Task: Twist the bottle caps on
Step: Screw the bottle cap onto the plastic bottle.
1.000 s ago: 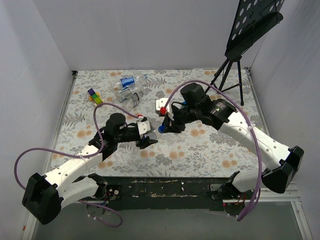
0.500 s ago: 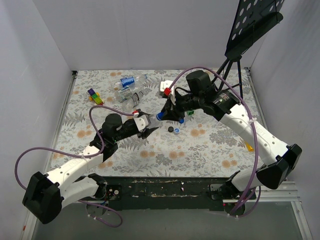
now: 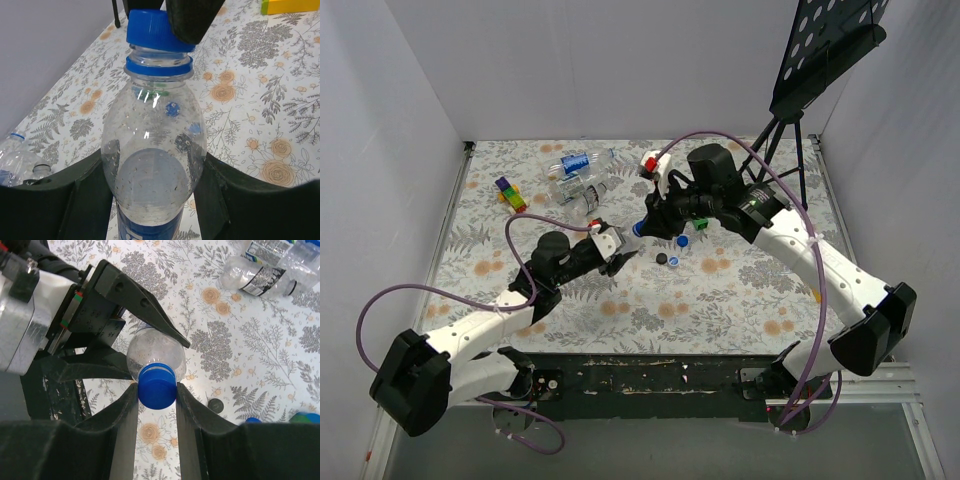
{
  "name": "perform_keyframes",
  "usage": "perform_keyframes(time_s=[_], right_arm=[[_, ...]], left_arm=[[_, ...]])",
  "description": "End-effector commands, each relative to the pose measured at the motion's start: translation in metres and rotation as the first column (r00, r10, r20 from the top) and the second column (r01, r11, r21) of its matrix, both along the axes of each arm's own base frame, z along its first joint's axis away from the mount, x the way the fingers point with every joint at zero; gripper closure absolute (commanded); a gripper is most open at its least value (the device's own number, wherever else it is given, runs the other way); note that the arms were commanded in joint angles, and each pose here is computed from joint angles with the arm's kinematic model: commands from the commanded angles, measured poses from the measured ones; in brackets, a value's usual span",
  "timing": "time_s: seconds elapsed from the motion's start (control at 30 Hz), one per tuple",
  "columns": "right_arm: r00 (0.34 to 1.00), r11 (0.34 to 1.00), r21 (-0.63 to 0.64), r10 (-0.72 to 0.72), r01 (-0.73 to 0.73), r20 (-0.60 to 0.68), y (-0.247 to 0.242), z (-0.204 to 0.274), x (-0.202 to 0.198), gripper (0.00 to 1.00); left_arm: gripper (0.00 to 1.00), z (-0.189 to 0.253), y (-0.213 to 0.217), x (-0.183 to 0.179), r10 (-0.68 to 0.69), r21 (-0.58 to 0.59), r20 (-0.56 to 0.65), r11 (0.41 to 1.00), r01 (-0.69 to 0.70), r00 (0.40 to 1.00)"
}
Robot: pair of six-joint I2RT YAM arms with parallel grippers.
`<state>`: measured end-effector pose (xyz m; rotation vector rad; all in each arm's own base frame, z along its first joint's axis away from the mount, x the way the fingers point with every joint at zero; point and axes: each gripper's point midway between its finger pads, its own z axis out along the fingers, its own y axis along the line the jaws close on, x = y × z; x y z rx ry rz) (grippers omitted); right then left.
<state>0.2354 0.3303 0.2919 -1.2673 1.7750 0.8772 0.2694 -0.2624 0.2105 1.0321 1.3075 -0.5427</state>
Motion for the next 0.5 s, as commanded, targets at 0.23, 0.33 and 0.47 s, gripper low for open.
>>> perform_keyframes(time_s=[0.23,0.33,0.47], right_arm=[[0.932,0.980,-0.036,-0.198,0.197,-0.305,0.018,-0.029,-0.010,0.93],[0.894,0.956,-0.061,-0.291,0.288,-0.340,0.021,-0.039,-0.009,0.93],[0.835,0.924,-0.062,-0.369,0.377,-0.408,0.028,-0.048,-0.012,0.92]], left_arm=[[1.00,0.040,-0.006,0.007,0.090,-0.064,0.147,0.995,-0.081,0.985],[1.00,0.040,-0.002,0.014,0.141,-0.088,0.132,0.988,-0.130,0.981],[1.00,0.041,-0.002,0.015,0.156,-0.119,0.107,0.983,-0.143,0.982]])
